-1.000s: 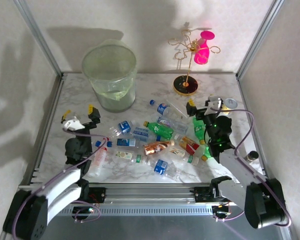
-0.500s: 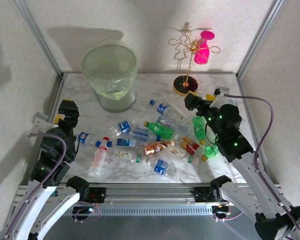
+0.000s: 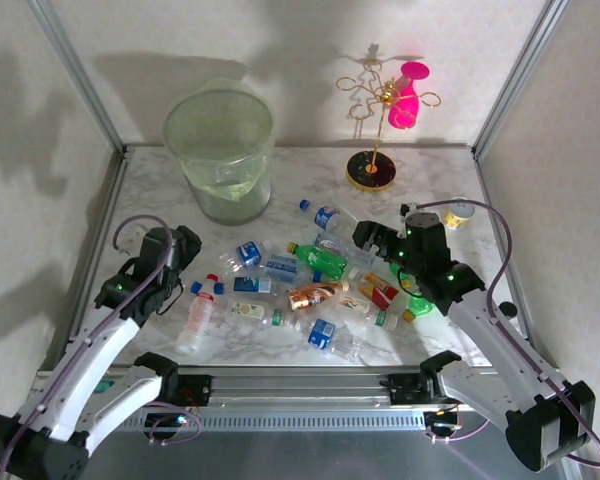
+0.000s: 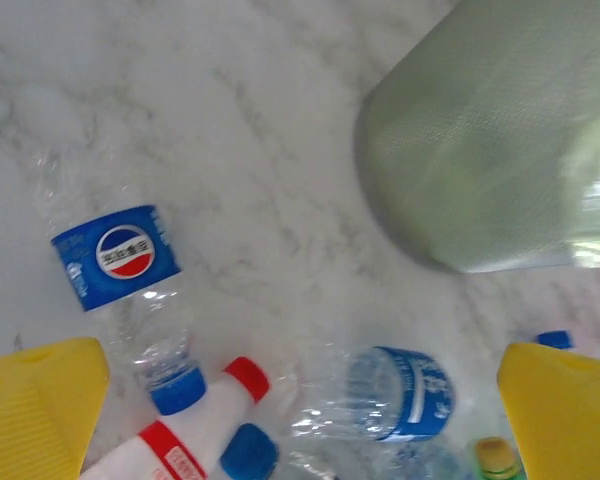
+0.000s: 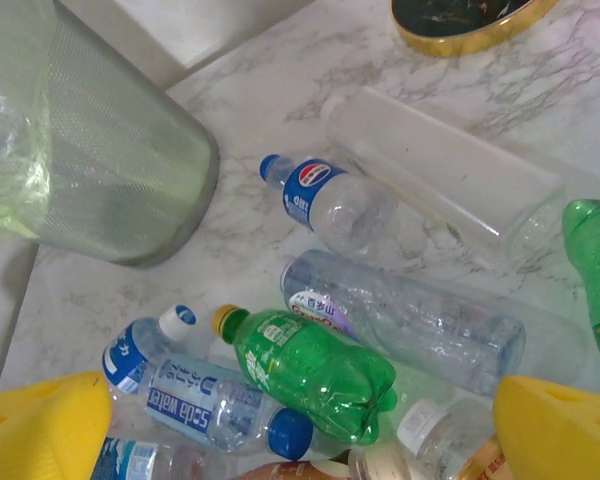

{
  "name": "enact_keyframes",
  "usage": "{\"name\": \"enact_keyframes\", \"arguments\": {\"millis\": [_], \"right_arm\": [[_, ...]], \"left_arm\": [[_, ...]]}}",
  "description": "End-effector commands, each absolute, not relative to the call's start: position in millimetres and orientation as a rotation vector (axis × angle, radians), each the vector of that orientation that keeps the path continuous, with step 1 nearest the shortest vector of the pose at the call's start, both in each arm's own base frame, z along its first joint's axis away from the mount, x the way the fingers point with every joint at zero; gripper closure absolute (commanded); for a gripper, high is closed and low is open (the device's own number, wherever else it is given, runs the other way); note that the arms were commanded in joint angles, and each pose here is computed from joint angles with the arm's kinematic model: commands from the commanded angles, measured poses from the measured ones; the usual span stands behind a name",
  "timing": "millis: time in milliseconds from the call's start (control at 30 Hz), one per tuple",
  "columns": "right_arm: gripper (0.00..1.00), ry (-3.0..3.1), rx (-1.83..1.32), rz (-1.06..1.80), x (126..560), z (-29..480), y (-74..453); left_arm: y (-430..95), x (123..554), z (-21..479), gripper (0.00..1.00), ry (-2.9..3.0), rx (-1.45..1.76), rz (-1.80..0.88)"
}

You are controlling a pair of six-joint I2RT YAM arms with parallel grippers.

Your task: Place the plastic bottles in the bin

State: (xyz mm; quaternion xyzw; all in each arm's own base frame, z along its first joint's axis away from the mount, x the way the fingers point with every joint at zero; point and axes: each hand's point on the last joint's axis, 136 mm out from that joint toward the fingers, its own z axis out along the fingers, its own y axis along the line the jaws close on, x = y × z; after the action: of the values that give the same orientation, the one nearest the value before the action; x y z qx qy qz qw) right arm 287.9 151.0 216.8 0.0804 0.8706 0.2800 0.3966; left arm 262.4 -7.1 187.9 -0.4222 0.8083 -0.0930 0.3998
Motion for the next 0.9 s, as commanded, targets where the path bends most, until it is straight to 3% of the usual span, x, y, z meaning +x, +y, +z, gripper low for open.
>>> {"name": "enact_keyframes", "arguments": {"millis": [0,200,633,867], "right_arm": [[0.03,2.203,0.135,0.746,281,221,161],[0.06,2.18,0.184,0.654,282,227,147],[0.02,2.494,0.21,0.619,293,171,171],[0.07,2.365,0.098,0.722,290,203,184]], "left_arm": [[-19,264,155,0.0,2.207,-1.077,-0.313],[5,261,114,0.0,2.351,-1.192,-0.082],[38,266,59,0.0,2.375,-1.395,-0.113],[49,273,39,0.07,2.343,-1.473,-0.066]]}}
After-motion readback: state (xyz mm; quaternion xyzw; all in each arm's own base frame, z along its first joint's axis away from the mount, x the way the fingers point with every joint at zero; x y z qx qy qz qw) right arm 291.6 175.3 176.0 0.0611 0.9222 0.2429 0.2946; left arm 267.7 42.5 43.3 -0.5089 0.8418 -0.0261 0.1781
